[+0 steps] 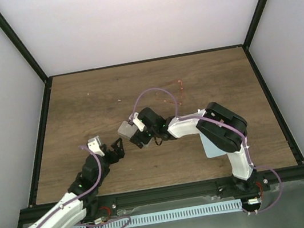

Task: Organize the sunglasses
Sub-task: Open the sunglasses case at the center of the board.

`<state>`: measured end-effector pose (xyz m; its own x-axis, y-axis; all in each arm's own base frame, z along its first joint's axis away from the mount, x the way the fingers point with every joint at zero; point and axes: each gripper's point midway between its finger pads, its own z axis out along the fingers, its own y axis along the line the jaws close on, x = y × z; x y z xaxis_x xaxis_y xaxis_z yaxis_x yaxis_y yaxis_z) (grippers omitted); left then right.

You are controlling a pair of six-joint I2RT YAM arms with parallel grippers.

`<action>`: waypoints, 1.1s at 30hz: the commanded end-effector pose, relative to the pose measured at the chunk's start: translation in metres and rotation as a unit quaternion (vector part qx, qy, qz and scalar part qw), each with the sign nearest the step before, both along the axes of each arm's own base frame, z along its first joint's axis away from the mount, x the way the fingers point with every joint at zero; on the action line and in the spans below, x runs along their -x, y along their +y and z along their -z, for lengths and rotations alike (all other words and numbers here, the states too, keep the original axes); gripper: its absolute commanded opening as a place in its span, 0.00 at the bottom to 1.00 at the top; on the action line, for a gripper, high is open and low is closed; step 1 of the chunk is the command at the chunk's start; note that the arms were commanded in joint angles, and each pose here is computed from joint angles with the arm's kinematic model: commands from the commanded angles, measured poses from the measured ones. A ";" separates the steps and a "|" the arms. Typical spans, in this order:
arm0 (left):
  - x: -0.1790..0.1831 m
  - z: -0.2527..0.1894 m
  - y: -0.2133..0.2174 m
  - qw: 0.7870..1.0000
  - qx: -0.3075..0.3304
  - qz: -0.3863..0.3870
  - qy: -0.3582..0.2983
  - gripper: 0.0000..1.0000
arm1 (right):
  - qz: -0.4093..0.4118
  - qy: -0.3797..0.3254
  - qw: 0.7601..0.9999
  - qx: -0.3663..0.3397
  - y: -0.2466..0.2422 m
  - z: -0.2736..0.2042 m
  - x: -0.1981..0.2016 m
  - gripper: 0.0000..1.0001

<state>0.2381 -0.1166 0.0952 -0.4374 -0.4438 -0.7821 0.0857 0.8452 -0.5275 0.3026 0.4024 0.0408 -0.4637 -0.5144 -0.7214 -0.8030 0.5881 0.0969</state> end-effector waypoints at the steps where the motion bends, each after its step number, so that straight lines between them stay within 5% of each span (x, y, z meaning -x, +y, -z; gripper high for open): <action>1: 0.002 0.010 0.002 1.000 -0.005 0.001 0.004 1.00 | -0.017 -0.016 1.000 -0.014 0.004 -0.019 0.006 1.00; 13: 0.001 0.014 0.001 1.000 -0.010 0.002 0.011 1.00 | -0.037 0.001 0.999 -0.026 0.010 -0.018 0.014 0.99; 29: 0.000 0.017 0.000 1.000 -0.013 0.004 0.015 1.00 | -0.044 0.014 0.998 -0.033 0.012 -0.014 0.018 0.75; 33: 0.000 0.017 0.000 1.000 -0.014 0.003 0.016 1.00 | -0.037 0.016 0.999 -0.025 0.010 -0.006 0.016 0.77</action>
<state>0.2395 -0.1193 0.0852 -0.4642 -0.4249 -0.7772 0.0769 0.8548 -0.5133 0.2850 0.4082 0.0443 -0.4633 -0.5168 -0.7199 -0.8363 0.5238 0.1621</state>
